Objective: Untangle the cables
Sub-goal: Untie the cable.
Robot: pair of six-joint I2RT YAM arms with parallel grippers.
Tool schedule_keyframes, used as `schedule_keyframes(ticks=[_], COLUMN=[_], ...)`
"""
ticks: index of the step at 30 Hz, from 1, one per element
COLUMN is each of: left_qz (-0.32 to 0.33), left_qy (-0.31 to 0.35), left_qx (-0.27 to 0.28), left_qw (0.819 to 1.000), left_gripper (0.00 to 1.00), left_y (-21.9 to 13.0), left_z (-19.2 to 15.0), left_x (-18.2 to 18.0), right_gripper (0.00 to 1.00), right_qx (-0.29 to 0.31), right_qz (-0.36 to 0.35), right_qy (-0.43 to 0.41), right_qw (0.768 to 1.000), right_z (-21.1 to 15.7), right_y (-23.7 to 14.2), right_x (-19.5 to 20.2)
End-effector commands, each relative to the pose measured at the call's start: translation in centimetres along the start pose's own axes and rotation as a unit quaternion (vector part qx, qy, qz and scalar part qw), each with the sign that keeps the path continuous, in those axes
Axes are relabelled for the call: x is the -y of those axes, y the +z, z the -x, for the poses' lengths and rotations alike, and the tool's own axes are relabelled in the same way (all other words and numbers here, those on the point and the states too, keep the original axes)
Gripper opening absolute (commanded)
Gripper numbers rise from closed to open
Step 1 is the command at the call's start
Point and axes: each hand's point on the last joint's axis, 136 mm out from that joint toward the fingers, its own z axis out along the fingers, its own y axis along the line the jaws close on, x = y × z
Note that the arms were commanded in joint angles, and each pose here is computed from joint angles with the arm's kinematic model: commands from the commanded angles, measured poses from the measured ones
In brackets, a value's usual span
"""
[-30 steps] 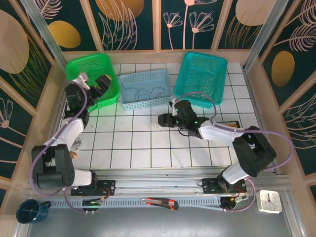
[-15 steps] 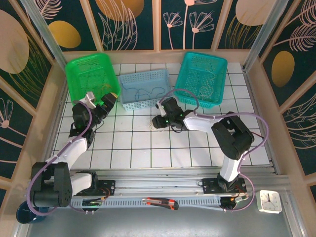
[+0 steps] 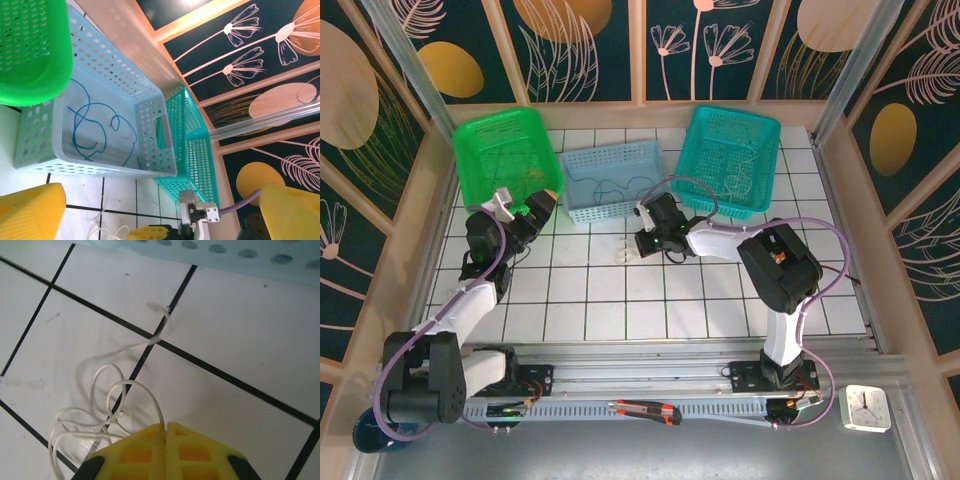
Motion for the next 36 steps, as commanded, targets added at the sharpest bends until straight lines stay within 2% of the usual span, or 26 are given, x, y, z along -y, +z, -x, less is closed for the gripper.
schedule_keyframes(ticks=[1,6,13,23,31,34,36], left_qz=[-0.023,-0.028,-0.028,-0.021,-0.019,-0.008,0.014], left_qy=[0.006,0.008,0.009,0.005,0.024,0.057,0.092], left_qx=[-0.005,-0.014,-0.052,-0.077,-0.129,-0.158,-0.178], left_qw=[1.0,0.999,0.998,0.997,0.991,0.986,0.98], left_gripper=[0.99,0.99,0.99,0.99,0.99,0.99,0.99], left_y=[-0.3,-0.3,0.3,1.0,2.5,3.3,3.9], left_z=[-0.4,-1.2,-4.8,-7.4,-11.6,-13.9,-15.4], left_x=[1.1,1.3,1.1,0.4,0.7,0.6,0.0], right_gripper=[0.0,0.0,0.0,0.0,0.0,0.0,0.0], right_qx=[0.01,0.043,0.091,0.095,0.076,0.071,0.075], right_qz=[0.018,0.039,0.072,0.086,0.027,-0.03,-0.043], right_qy=[0.005,0.021,0.054,0.086,0.12,0.131,0.135], right_qw=[1.0,0.998,0.992,0.988,0.99,0.988,0.987], right_z=[0.5,1.3,2.2,0.3,-2.3,-2.9,-3.0], right_y=[-1.0,-4.1,-7.7,-8.4,-7.1,-6.8,-7.0], right_x=[-0.6,-1.7,-3.0,-3.0,-0.2,1.9,2.5])
